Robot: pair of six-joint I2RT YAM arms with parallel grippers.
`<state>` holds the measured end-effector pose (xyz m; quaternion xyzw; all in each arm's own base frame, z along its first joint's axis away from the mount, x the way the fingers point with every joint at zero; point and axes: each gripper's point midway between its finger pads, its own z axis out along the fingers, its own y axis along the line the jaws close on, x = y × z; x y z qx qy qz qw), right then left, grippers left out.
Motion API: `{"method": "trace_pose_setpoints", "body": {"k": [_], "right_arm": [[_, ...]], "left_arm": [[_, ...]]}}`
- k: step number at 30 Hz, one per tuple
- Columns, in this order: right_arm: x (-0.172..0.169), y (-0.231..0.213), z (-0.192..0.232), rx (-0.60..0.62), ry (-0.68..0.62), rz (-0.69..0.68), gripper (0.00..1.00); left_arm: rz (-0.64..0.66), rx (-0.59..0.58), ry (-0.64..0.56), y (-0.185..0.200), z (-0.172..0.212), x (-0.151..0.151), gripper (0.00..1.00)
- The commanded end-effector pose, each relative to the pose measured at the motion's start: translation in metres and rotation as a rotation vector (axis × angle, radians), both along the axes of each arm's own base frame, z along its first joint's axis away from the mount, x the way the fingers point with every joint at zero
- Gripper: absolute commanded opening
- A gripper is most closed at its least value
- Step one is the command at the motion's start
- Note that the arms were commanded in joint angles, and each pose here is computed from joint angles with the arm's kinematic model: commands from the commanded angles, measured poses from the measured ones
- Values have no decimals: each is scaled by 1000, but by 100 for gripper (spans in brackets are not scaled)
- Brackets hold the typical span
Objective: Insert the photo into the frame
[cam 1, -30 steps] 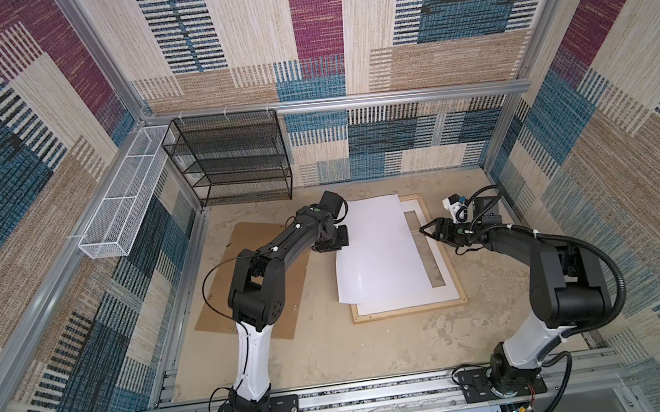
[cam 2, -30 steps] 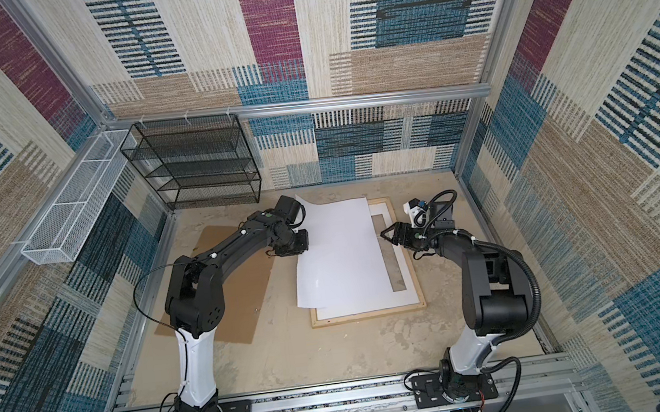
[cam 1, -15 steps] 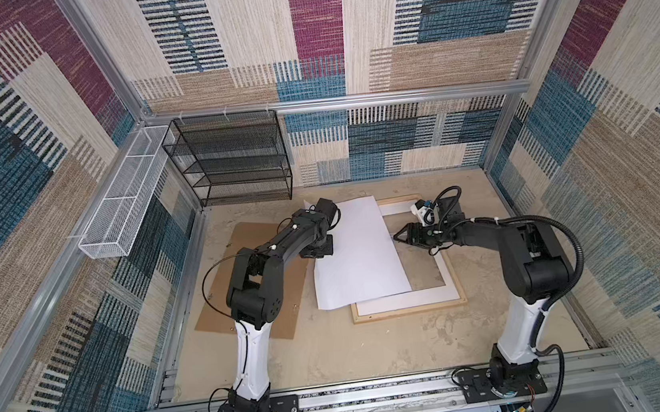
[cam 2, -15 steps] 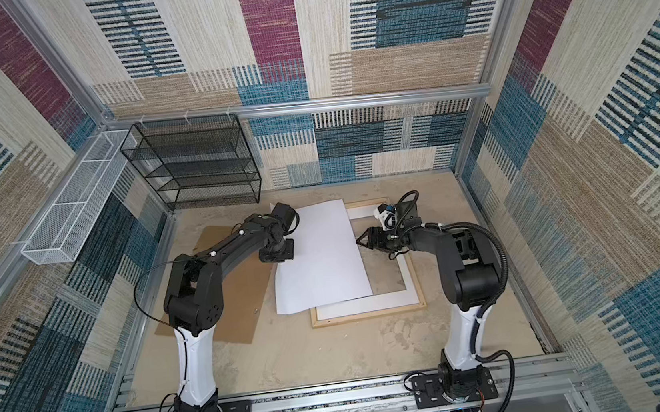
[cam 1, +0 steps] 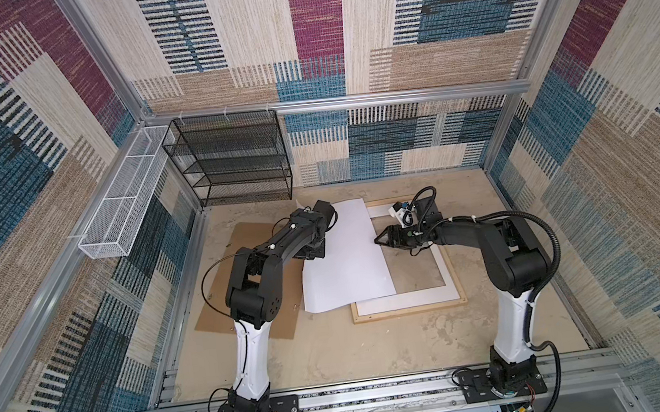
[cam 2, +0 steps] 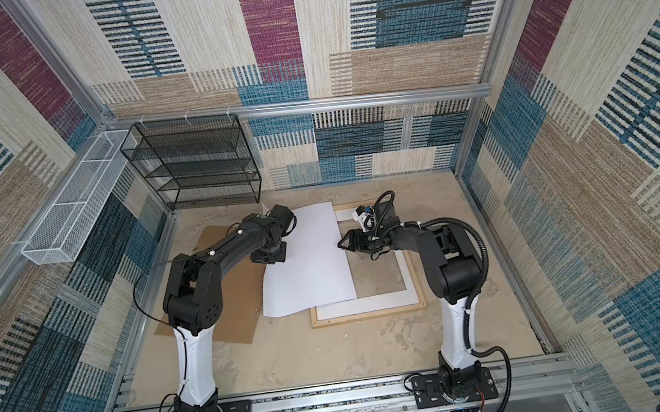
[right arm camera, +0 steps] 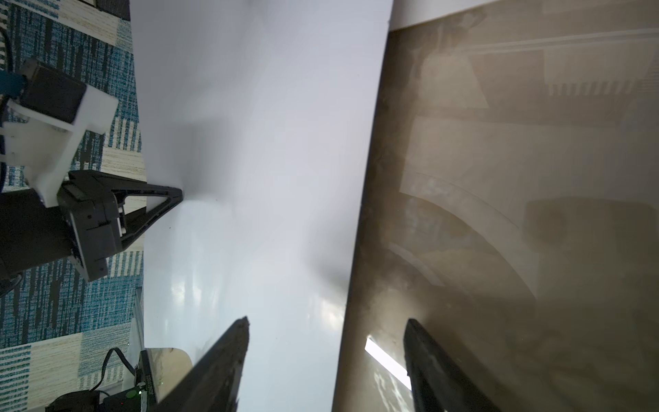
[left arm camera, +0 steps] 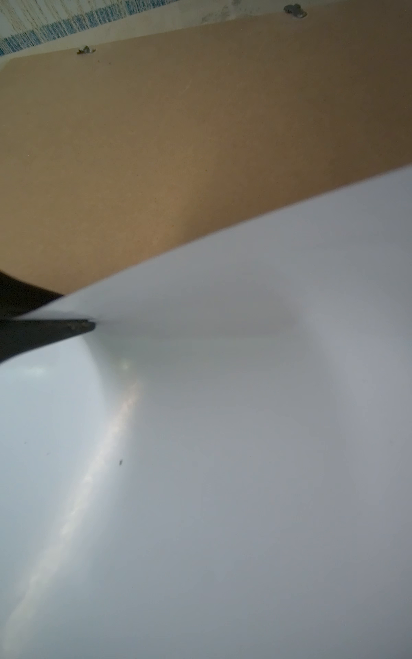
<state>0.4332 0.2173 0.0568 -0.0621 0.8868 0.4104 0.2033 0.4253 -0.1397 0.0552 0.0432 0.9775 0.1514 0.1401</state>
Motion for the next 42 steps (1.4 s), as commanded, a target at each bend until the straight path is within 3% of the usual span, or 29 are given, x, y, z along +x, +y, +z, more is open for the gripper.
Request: {"method": "trace_pose_setpoints", "body": {"k": [1,5,11,20,22,28,33,42], "right_arm": [[5,11,6,32,-19,16,70],[2,21,6,68,-11,42,66],[0,27,16,110,-20,72,50],[2,27,21,108,-28,76,5],[3,24,22,81,-34,73,0],[7,2,42,-12,-88,54,0],[6,-47,56,-109,-102,-36,0],[2,-137,70,-276,-92,-265,0]], "left_arm": [[-11,18,21,3,-3,-3,0],[-12,6,24,1,-3,-4,0],[-12,-24,26,-4,-1,-5,0],[-15,-47,22,-8,3,-4,0],[-15,-67,16,-10,7,-5,0],[-53,-248,-47,-42,34,-4,0],[-83,-416,-110,-82,52,-1,0],[-143,-641,-186,-149,43,9,0]]}}
